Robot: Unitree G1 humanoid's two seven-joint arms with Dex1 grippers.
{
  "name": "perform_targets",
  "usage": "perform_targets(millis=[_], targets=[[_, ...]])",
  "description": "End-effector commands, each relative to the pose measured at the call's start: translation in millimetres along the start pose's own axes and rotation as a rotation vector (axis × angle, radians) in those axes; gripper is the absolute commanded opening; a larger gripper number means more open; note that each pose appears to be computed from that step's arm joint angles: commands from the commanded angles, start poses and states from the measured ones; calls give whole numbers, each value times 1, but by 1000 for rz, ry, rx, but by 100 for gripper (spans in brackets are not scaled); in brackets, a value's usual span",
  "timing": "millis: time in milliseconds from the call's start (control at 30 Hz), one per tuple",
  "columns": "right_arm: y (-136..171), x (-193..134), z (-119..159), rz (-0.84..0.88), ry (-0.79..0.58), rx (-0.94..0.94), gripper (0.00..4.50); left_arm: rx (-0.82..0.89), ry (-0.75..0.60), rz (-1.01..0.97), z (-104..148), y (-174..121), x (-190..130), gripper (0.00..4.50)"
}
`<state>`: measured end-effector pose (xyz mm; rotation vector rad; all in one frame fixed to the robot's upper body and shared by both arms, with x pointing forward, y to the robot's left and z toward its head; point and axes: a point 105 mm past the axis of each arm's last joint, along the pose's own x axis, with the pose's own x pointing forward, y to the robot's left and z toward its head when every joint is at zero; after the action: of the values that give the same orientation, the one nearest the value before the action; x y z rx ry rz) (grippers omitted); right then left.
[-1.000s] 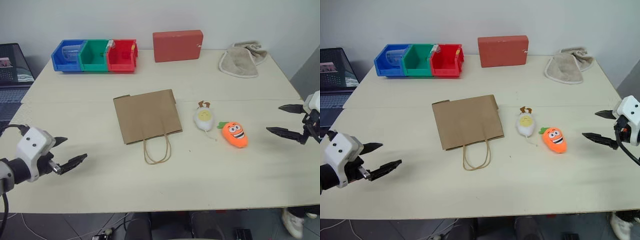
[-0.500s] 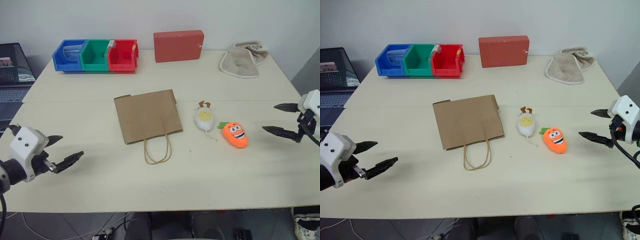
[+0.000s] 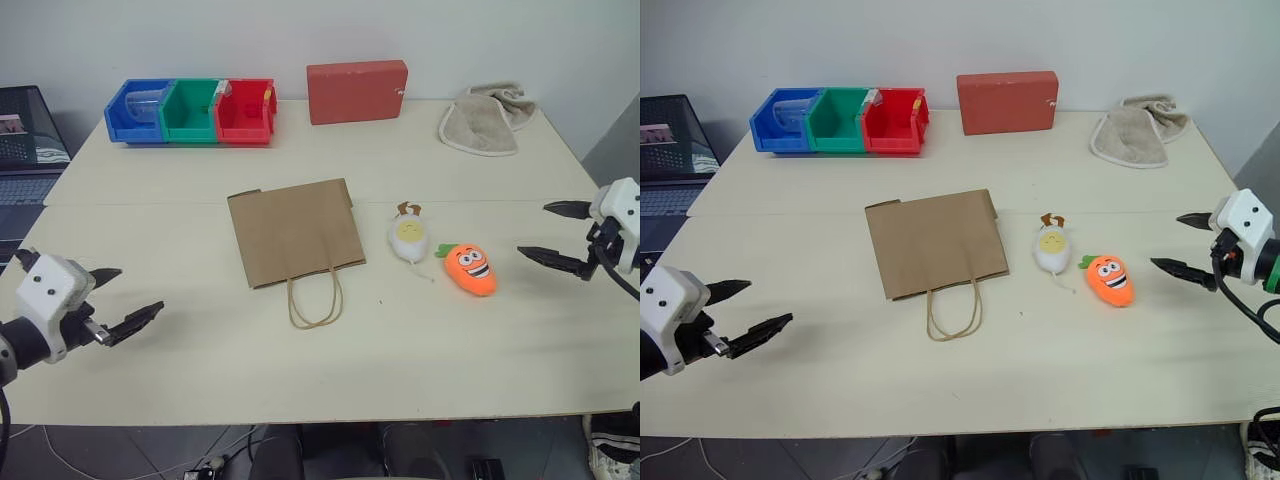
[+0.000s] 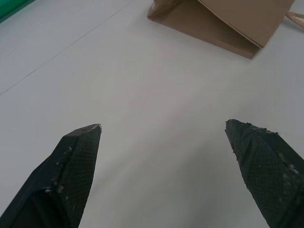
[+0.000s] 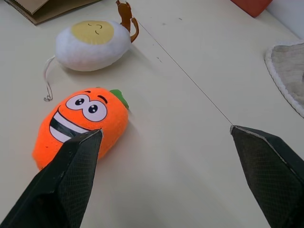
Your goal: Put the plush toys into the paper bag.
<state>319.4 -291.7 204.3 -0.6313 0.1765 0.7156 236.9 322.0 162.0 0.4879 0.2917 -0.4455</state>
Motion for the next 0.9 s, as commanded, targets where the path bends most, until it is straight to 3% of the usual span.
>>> perform_targets(millis=[33, 133, 367, 567, 900], targets=[[-3, -1, 20, -8, -44, -61, 450, 72, 0, 28, 8, 7, -6, 447], [7, 3, 31, 44, -73, -76, 450, 123, 7, -46, 15, -4, -3, 447], [62, 15, 71, 274, -160, -102, 450, 230, -35, -389, 35, -69, 23, 447], [107, 25, 95, 402, -228, -109, 450, 351, -142, -572, 51, -112, 53, 447], [132, 23, 100, 433, -238, -50, 450, 411, -182, -694, 45, -137, 79, 447]])
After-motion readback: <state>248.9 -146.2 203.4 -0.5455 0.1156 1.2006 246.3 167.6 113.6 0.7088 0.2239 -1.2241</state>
